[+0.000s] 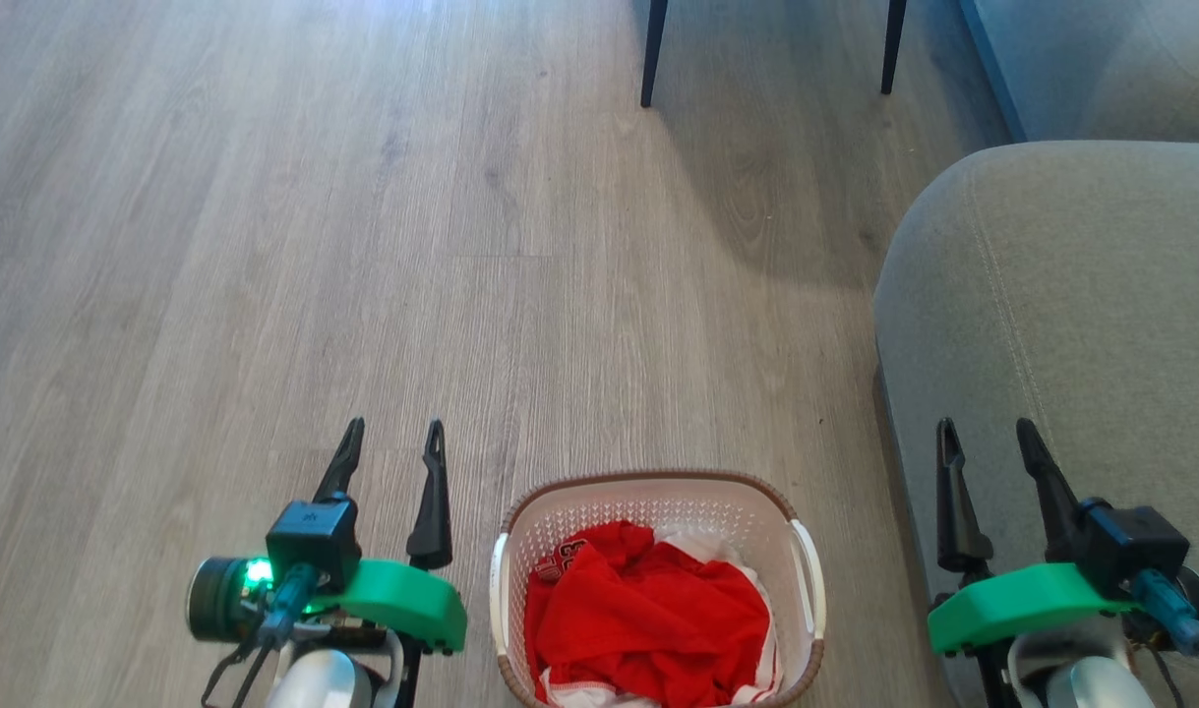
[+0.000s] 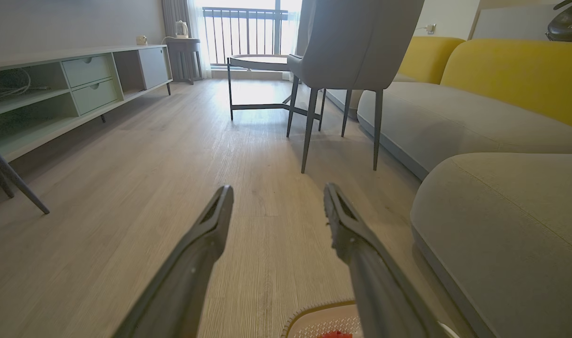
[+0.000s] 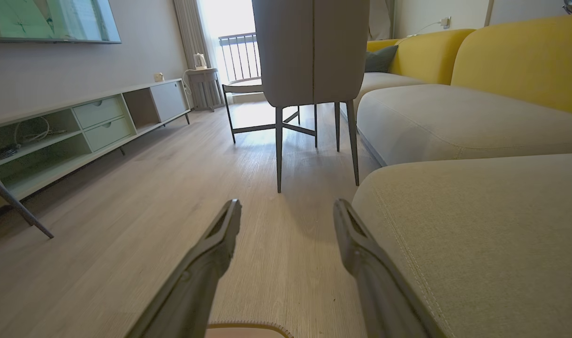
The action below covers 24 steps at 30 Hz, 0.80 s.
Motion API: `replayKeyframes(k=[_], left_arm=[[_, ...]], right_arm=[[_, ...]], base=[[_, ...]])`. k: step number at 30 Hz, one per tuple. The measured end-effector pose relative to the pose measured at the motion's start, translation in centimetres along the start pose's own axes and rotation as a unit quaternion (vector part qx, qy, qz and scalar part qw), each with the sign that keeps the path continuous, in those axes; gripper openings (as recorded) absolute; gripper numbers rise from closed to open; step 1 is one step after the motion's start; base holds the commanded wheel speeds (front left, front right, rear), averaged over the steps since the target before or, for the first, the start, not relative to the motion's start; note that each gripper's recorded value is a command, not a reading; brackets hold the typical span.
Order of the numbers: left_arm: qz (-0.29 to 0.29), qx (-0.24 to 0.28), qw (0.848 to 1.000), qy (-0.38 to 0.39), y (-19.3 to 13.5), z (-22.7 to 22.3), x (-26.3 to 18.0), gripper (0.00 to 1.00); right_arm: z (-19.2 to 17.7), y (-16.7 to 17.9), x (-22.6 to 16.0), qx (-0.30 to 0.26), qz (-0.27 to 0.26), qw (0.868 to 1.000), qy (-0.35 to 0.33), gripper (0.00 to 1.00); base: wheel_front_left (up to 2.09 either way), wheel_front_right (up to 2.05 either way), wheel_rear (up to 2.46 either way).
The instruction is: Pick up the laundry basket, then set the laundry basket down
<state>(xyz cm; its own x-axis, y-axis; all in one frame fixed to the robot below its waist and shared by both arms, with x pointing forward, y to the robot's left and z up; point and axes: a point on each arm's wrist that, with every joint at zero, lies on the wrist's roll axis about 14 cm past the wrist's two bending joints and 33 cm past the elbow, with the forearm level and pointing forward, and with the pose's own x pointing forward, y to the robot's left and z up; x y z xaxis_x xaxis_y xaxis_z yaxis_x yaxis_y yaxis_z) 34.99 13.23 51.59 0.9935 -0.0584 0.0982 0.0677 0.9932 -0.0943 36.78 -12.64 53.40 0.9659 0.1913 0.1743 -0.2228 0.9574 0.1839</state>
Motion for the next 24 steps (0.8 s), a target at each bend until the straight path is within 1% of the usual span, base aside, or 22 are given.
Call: replayKeyframes(k=[4,15,24], left_arm=[[0.001,0.000,1.000,0.001,0.08,-0.03,-0.03,1.00],[0.006,-0.025,1.000,0.013,0.29,-0.70,-0.17,1.00],[0.005,-0.029,0.999,0.013,0.21,-0.70,-0.17,1.00]], right_arm=[[0.10,0.02,0.00,0.000,0.000,1.000,-0.001,1.00],[0.14,0.03,0.00,0.002,0.000,1.000,-0.002,1.00],[0.30,-0.07,-0.13,0.004,-0.002,1.000,-0.004,1.00]], base=[[0.00,0.00,0.00],[0.00,0.00,0.00],[0.00,0.00,0.00]])
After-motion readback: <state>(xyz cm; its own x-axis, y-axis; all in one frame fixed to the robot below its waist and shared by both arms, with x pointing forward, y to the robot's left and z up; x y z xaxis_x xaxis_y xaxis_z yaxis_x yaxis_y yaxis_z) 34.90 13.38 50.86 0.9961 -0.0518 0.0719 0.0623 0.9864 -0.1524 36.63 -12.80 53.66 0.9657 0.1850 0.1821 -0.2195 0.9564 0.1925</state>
